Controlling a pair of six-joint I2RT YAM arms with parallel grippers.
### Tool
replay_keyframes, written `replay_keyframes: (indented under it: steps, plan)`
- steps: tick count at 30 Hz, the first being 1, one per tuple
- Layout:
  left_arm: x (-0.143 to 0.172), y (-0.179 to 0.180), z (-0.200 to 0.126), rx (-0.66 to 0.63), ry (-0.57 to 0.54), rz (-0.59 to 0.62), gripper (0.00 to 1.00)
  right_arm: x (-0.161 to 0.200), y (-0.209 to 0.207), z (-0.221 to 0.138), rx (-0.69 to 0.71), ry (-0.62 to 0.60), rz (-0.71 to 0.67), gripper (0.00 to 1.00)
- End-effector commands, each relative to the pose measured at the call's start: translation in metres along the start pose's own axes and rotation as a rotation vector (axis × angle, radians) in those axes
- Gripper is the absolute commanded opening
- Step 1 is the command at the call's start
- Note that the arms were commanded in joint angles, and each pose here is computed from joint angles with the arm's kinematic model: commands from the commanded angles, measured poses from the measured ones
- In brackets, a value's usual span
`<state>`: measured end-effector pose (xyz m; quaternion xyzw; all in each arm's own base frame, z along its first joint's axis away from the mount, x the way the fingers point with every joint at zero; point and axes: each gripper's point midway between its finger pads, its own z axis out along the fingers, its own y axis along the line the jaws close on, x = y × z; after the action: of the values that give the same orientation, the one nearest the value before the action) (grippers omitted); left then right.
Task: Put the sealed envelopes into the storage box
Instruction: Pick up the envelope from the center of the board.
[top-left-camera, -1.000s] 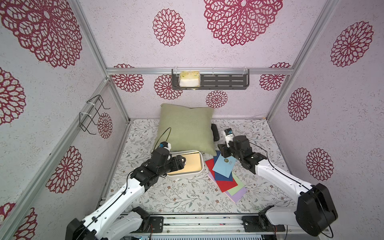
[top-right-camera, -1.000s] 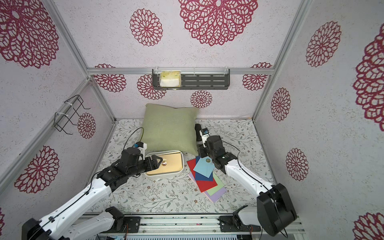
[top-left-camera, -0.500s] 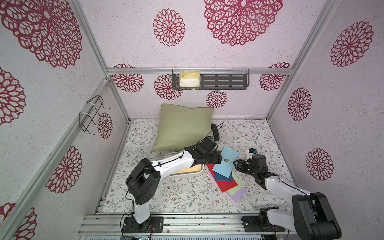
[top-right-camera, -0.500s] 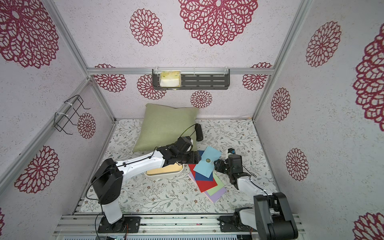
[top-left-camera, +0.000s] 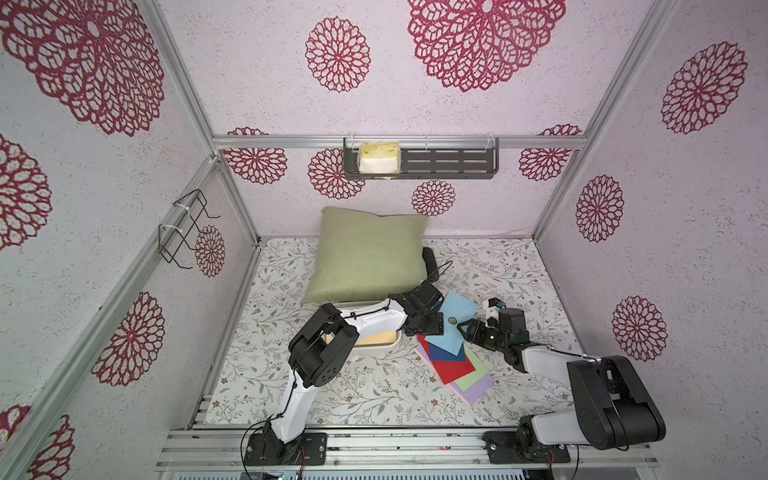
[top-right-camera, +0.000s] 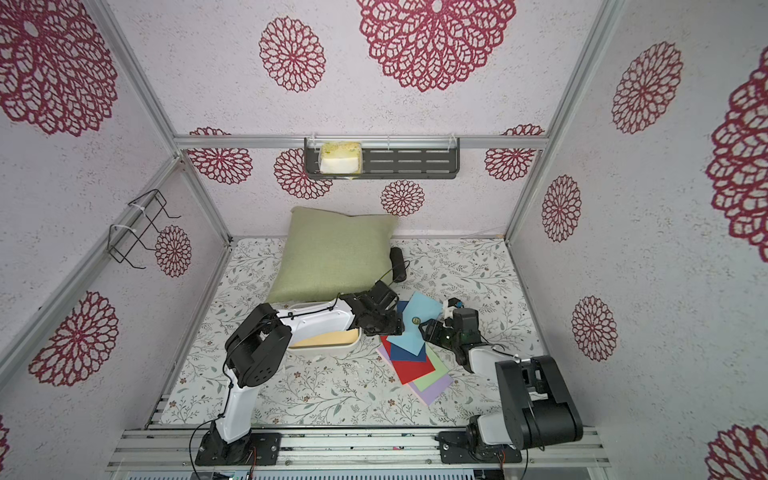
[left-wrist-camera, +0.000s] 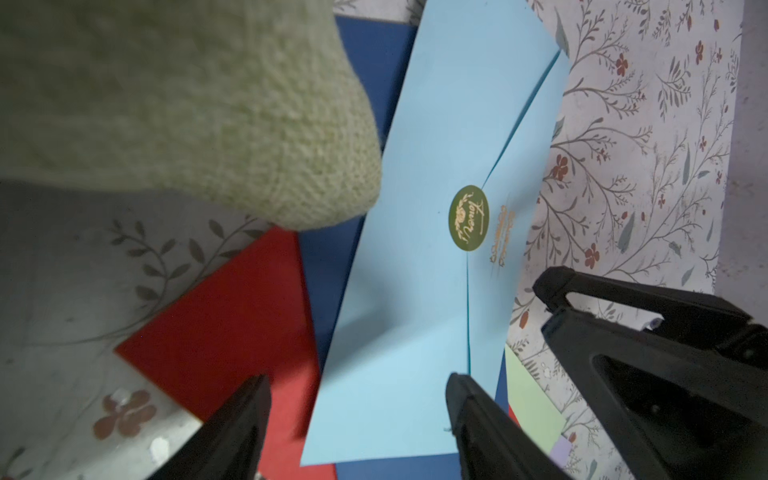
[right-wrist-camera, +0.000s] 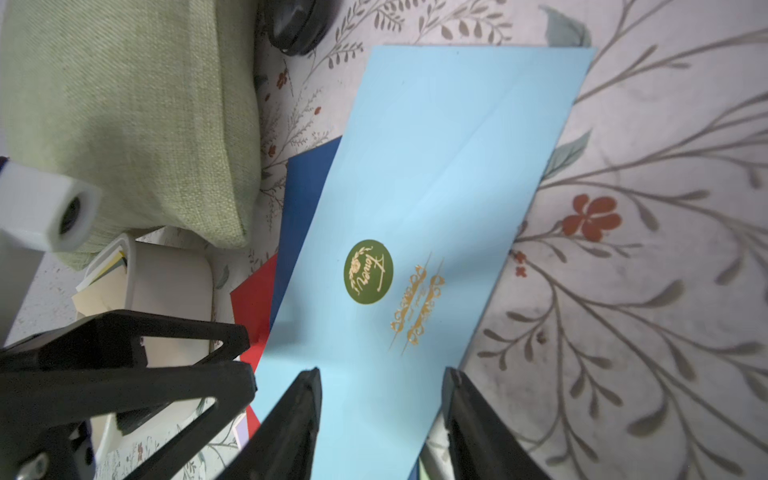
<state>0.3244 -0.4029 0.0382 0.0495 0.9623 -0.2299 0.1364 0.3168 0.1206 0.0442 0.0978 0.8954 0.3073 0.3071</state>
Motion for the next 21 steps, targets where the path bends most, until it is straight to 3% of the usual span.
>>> replay_keyframes:
  steps: [1, 17, 21]
  plan:
    - [0.004, -0.009, 0.003, 0.046, 0.023, -0.015, 0.73, -0.007, 0.008, 0.003, -0.041, -0.01, 0.006, 0.53]
    - [0.012, -0.036, -0.004, 0.163, 0.052, -0.038, 0.67, 0.005, 0.002, 0.009, -0.042, 0.031, 0.018, 0.52]
    - [0.007, -0.064, -0.02, 0.31, 0.046, -0.062, 0.67, 0.008, 0.001, 0.01, -0.044, 0.042, 0.022, 0.52]
